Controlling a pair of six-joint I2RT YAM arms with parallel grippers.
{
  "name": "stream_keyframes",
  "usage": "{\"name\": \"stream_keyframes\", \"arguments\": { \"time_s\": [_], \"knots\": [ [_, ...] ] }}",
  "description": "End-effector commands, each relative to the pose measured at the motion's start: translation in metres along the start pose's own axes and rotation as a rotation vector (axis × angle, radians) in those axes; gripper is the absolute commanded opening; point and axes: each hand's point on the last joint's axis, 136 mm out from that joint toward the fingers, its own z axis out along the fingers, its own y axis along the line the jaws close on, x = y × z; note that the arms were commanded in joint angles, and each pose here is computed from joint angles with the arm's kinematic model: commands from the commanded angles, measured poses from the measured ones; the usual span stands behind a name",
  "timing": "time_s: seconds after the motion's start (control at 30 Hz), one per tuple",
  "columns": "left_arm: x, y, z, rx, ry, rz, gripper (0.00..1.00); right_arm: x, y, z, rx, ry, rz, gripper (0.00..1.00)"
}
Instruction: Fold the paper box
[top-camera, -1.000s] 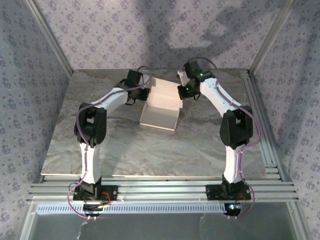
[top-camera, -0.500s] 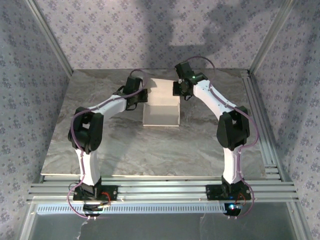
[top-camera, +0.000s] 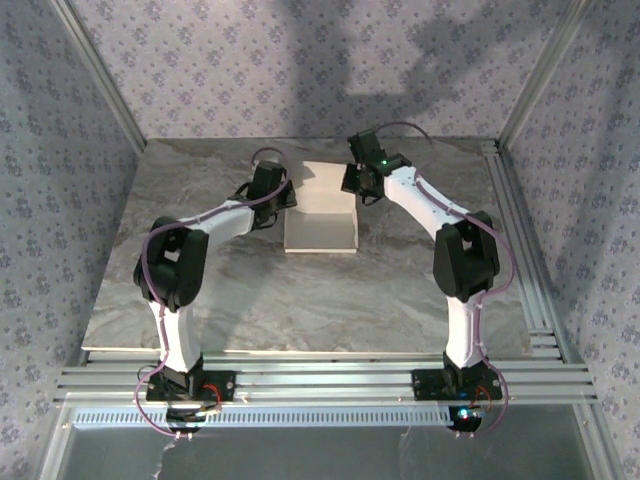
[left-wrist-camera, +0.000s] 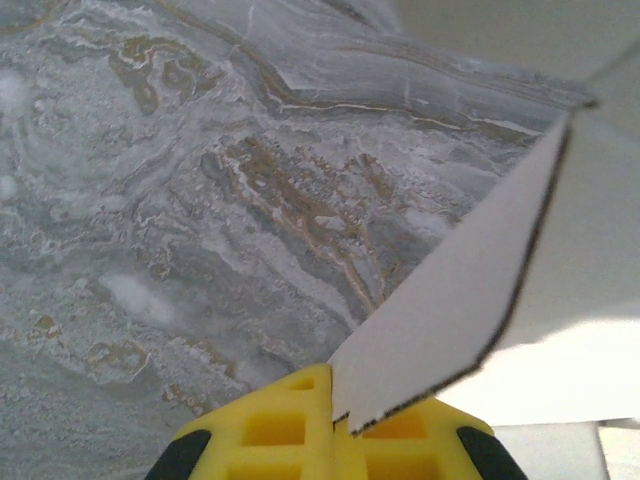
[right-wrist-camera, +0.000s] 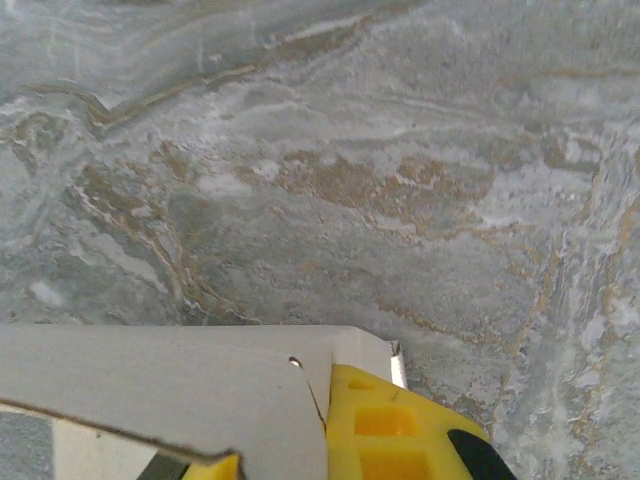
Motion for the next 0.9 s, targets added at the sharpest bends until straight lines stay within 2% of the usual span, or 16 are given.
{"name": "stream_keyframes", "arguments": {
  "time_s": [0.0,0.2,0.43,0.87],
  "knots": [
    [-0.018,-0.033,-0.018,0.094,-0.08,-0.034,0.0,-0.01,0.026,-0.023,-0.124,-0.069,0.025,0.0],
    [-0.012,-0.029,-0.024,0.116,-0.117,-0.077,0.0,0.007,0.021,-0.026,-0.192,-0.116,-0.057,0.0],
    [-0.002,-0.022,-0.034,0.139,-0.167,-0.1,0.0,0.034,0.014,-0.033,-0.255,-0.172,-0.073,0.0],
    [0.027,-0.02,-0.048,0.207,-0.252,-0.114,0.0,0.08,-0.001,-0.036,-0.257,-0.196,-0.059,0.0]
  ]
}}
